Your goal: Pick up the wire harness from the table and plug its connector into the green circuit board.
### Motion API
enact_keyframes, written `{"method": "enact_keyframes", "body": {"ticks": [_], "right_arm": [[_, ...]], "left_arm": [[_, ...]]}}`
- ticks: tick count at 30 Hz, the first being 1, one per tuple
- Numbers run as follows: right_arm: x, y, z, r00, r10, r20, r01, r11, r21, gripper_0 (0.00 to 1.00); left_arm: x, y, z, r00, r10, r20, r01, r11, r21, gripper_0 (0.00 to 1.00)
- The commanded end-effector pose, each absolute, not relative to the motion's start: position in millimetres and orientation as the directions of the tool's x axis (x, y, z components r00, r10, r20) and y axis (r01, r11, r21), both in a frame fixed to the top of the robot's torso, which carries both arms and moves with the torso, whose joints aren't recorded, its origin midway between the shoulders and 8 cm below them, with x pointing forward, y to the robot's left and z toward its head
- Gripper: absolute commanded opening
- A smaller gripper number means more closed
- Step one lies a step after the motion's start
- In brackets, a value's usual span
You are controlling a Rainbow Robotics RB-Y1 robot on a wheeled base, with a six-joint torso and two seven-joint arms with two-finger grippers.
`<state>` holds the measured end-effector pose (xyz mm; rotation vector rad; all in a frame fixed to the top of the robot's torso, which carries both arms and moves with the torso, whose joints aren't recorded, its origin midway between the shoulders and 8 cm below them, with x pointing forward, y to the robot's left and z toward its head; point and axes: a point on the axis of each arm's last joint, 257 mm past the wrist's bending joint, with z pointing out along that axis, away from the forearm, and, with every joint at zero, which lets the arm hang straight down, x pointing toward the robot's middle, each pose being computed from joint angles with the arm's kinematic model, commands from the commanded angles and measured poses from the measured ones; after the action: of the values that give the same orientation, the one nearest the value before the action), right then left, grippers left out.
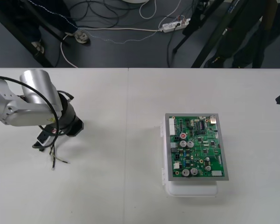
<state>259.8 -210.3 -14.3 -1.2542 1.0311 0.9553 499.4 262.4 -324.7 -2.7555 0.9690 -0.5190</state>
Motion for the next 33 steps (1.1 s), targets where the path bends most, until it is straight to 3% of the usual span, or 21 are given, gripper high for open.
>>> {"method": "enact_keyframes", "body": {"ticks": [1,22,33], "right_arm": [[253.5,-202.0,-7.2,0.223,0.036,-0.974,-0.974,0.049,-0.221,1.00],[252.6,-200.8,-5.1,0.220,0.045,-0.975,-0.975,0.042,-0.218,1.00],[254.3,-198.8,0.3,0.224,0.047,-0.973,-0.974,0.034,-0.222,1.00]], "left_arm": [[501.3,276.2,-280.5,0.737,-0.606,0.298,-0.555,-0.795,-0.246,0.00],[466.1,244.5,-146.1,0.871,-0.269,0.411,-0.350,-0.927,0.135,0.00],[433.0,221.3,-89.0,0.940,-0.092,0.329,-0.221,-0.900,0.377,0.00]]}}
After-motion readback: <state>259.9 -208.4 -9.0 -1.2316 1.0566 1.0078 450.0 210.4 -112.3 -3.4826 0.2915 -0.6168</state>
